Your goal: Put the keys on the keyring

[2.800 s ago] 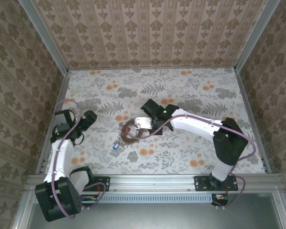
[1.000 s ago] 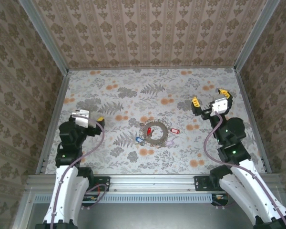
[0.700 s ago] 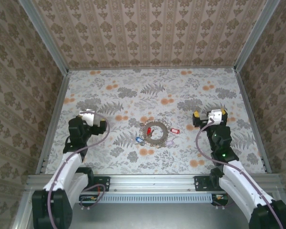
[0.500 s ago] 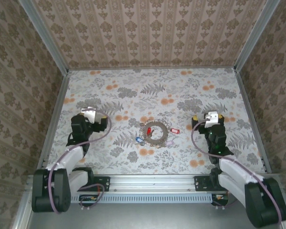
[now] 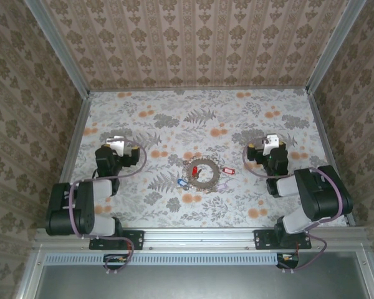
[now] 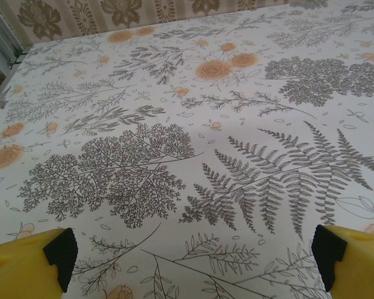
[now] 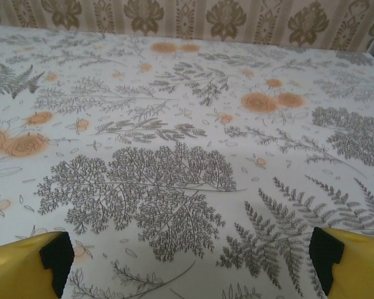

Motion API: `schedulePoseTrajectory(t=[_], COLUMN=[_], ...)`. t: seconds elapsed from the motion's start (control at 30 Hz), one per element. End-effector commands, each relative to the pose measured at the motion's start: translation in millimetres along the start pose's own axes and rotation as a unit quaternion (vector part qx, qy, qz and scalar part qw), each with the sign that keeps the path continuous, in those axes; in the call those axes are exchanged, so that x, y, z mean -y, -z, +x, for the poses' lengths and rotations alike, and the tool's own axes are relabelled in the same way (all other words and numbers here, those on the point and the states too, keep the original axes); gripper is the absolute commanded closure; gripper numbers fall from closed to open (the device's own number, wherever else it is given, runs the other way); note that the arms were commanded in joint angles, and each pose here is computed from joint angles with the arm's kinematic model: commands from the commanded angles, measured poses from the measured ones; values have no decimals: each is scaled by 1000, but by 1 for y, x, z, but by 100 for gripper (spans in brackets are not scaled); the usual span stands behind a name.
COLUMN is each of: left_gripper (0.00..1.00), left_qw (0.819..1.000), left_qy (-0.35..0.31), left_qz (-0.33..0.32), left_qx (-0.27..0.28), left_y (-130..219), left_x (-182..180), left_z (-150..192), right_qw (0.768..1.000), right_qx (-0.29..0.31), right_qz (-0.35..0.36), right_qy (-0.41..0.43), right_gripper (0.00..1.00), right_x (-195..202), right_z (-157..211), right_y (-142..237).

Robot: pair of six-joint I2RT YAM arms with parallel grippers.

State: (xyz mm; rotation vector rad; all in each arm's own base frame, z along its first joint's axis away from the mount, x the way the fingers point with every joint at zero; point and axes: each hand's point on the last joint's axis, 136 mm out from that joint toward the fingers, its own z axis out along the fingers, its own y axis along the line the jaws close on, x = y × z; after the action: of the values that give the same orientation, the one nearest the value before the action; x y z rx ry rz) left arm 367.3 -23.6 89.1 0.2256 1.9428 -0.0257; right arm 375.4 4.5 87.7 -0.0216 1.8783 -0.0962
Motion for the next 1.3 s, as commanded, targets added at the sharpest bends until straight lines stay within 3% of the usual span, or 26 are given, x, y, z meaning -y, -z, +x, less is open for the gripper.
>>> schedulePoseTrajectory(t=[0.0, 0.1, 0.4, 1.27], left_gripper=[0, 0, 0, 0], left_qw=[999, 1000, 999, 998], left_qy=[4, 5, 19, 19], left_qz=[0, 2, -49, -54], left_qx=[49, 19, 3, 5], left_y=[-11, -21, -26, -26], left_x=[-5, -5, -21, -22], left_z=[-22, -15, -13, -14], right_qw=[1000, 999, 999, 999], right_qx=[15, -10, -21, -22], right_qz=[-3, -25, -13, -10], right_qy=[-19, -21, -40, -40], right_gripper=[0, 0, 0, 0], right_x=[0, -3, 6, 7], right_z=[-20, -17, -17, -17], right_y=[-11, -17, -21, -21])
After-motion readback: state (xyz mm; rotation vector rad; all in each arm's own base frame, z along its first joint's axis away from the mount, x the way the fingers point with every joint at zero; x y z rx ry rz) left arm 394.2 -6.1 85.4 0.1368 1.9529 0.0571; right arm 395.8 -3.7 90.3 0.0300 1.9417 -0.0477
